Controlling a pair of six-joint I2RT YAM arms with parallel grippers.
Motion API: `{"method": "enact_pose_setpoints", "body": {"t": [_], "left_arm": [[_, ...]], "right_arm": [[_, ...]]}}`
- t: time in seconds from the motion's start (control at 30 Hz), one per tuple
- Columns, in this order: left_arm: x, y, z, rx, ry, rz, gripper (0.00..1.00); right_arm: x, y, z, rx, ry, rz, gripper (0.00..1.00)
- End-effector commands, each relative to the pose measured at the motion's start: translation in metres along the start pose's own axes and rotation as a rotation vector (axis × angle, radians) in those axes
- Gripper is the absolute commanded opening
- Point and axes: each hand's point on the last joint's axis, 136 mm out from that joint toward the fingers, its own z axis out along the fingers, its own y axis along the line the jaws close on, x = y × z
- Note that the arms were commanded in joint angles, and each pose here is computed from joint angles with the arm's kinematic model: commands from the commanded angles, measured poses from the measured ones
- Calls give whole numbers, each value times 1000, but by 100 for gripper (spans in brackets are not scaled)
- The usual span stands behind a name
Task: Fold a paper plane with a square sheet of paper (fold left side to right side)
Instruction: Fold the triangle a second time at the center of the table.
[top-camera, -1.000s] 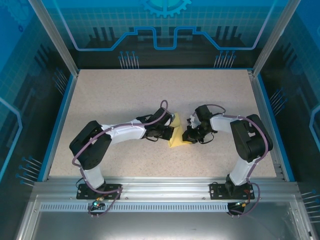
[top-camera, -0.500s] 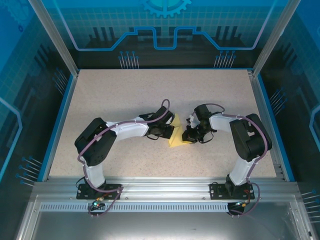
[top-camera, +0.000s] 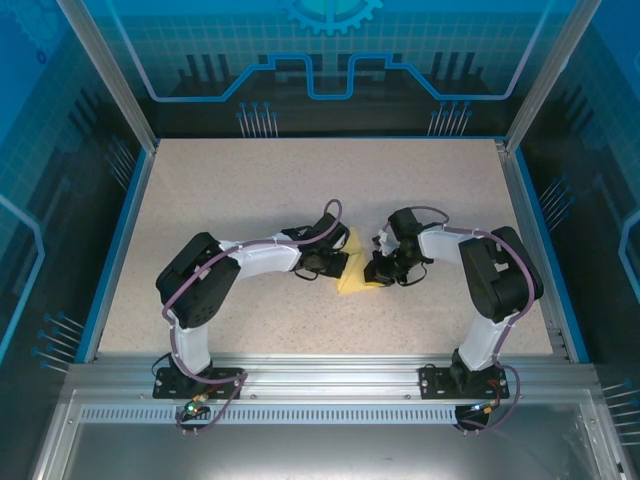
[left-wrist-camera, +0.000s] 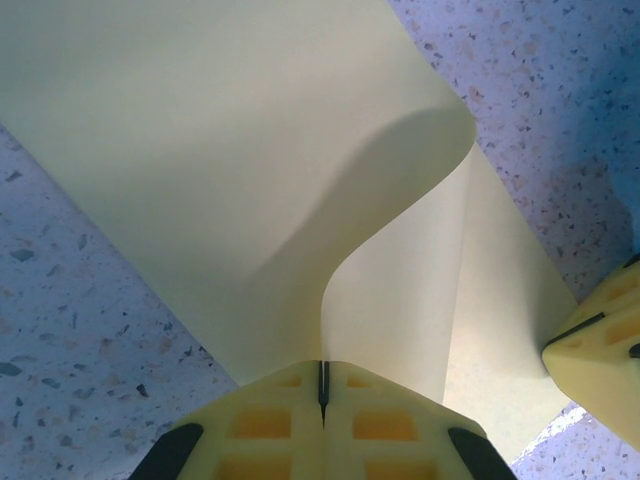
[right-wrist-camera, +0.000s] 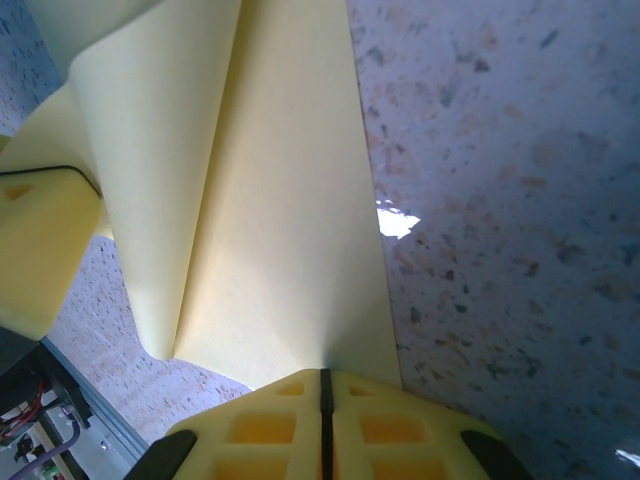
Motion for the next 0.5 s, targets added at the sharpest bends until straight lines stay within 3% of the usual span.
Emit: {"method": "enact_pose_setpoints", "body": {"t": [0.0, 0.47], "left_arm": [[-4, 7, 1, -27, 5, 5, 2], [1, 13, 5, -52, 15, -1, 1]], "right_arm": [[10, -9, 8, 51, 49, 11, 9], [11, -11, 10, 56, 57, 15, 9]]}}
